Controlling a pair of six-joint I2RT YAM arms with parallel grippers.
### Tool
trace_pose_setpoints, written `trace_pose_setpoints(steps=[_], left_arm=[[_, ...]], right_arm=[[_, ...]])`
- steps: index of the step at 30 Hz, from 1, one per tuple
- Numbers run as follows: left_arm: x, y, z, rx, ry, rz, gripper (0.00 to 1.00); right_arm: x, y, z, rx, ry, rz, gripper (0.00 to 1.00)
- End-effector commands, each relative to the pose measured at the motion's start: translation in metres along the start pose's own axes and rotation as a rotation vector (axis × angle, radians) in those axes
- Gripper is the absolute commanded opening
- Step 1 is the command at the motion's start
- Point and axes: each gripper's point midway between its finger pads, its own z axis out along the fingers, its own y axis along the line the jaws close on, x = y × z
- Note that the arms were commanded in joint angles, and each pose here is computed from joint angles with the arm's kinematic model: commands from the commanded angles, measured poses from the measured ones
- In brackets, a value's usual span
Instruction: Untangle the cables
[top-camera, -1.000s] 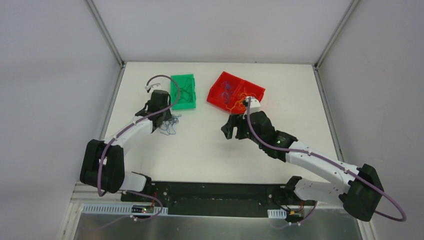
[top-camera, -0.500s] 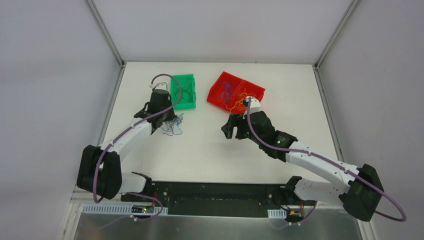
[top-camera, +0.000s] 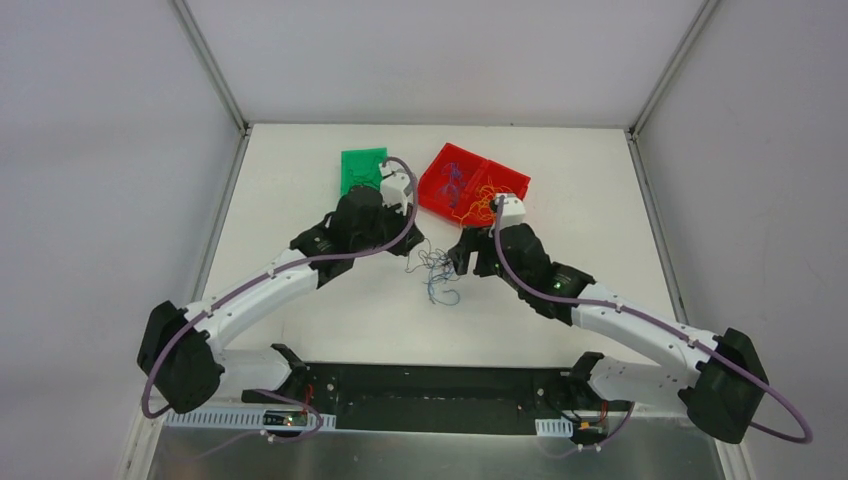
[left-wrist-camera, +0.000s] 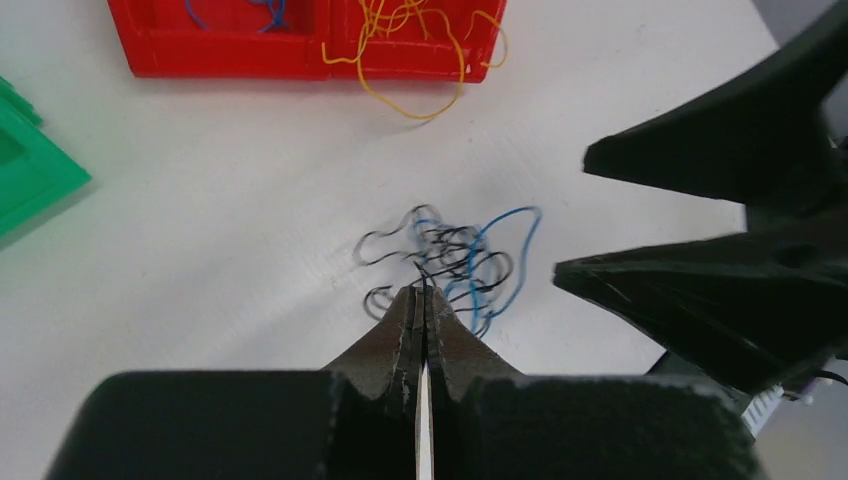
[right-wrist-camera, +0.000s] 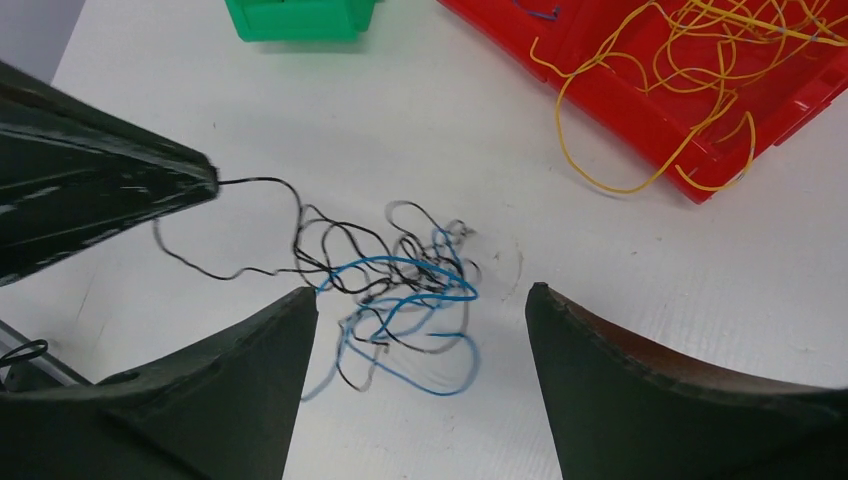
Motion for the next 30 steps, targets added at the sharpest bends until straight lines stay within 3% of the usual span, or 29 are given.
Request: trace_pose_setpoints(steps=[1,8,19,21,24,30], left_arm=[[-0.033,-0.024,-0.028,0.113,-0.152,0.066,0.00],[-0.033,-0.036,-0.027,0.178,-0.147,0.084,0.00],[-0.033,-0.047,-0.028,0.247,-0.169,0.073,0.00],[-0.032,-0.050,-0.027,0.265,-0.166,0.069,0.00],[-0.034,-0.048,-0.028,0.253,-0.174,0.061,0.00],[-0.037,-0.039,-0.033,0.201,-0.211,0.049,0.00]], right_arm=[[-0.002,0.000,0.009,0.018,-0.016,-0.014,0.79],[0.027,0.019,0.026,-0.070,0.116,-0.038,0.75],[0.028,0.023,0.027,-0.091,0.099,-0.010,0.71],[0.028,0.024,0.028,-0.102,0.098,-0.005,0.60],[0.024,0.016,0.030,-0.057,0.072,0.002,0.33],[0.017,0.010,0.026,-0.028,0.032,0.019,0.08]])
